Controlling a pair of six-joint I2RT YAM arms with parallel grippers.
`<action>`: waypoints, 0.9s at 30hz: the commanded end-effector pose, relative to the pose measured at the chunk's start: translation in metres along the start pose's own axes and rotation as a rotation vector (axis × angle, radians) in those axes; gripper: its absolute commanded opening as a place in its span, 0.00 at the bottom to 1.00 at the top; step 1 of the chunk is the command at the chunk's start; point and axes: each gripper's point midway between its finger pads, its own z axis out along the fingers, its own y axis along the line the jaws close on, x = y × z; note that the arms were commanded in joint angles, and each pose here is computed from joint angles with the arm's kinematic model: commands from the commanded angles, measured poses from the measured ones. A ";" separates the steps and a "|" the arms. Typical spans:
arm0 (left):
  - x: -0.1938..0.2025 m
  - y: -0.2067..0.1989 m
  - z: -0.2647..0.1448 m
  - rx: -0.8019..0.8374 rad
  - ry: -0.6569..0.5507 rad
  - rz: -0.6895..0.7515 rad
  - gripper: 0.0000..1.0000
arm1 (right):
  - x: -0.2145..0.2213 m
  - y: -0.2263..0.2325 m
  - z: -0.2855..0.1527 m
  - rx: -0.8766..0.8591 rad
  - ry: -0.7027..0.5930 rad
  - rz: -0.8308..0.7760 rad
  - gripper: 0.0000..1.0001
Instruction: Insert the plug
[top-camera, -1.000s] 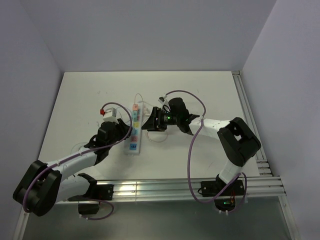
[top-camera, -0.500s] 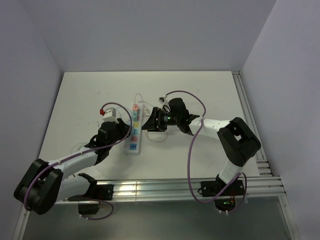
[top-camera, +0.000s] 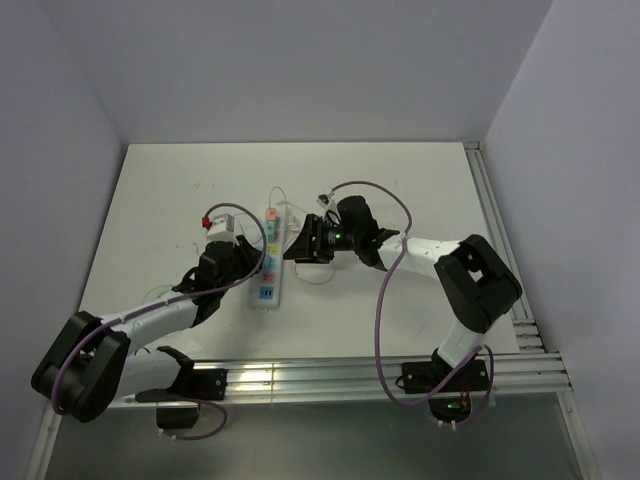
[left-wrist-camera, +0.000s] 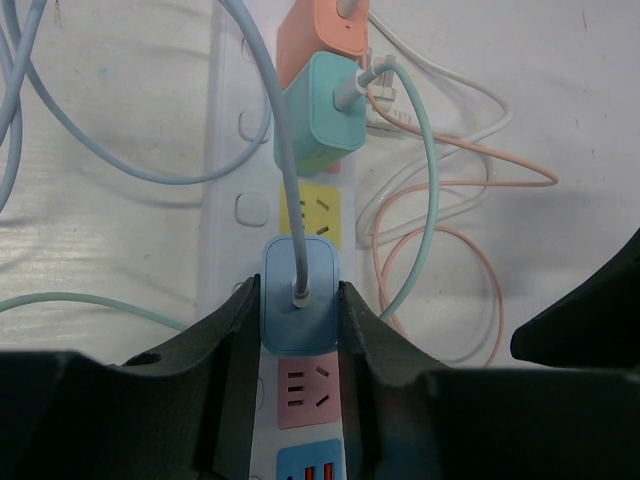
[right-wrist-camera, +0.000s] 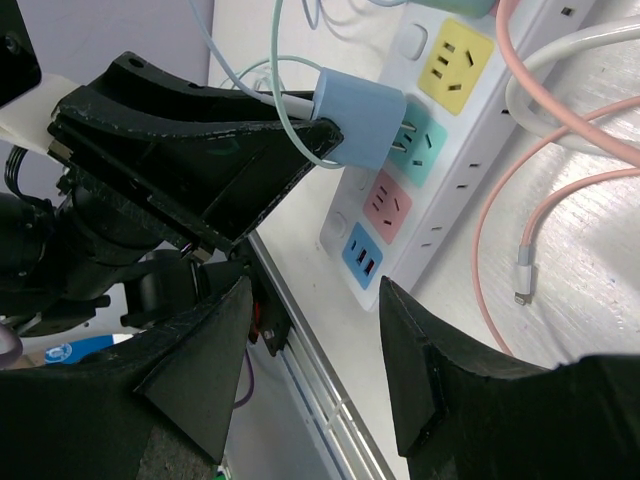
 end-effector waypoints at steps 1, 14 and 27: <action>-0.001 0.000 0.005 -0.045 0.022 0.044 0.00 | -0.007 0.011 -0.005 -0.035 -0.031 -0.037 0.61; 0.044 0.020 0.010 -0.269 0.163 0.128 0.00 | -0.007 0.010 -0.009 -0.015 -0.042 -0.031 0.61; 0.098 0.044 0.010 -0.453 0.330 0.242 0.00 | -0.018 -0.009 -0.043 0.120 -0.191 0.009 0.60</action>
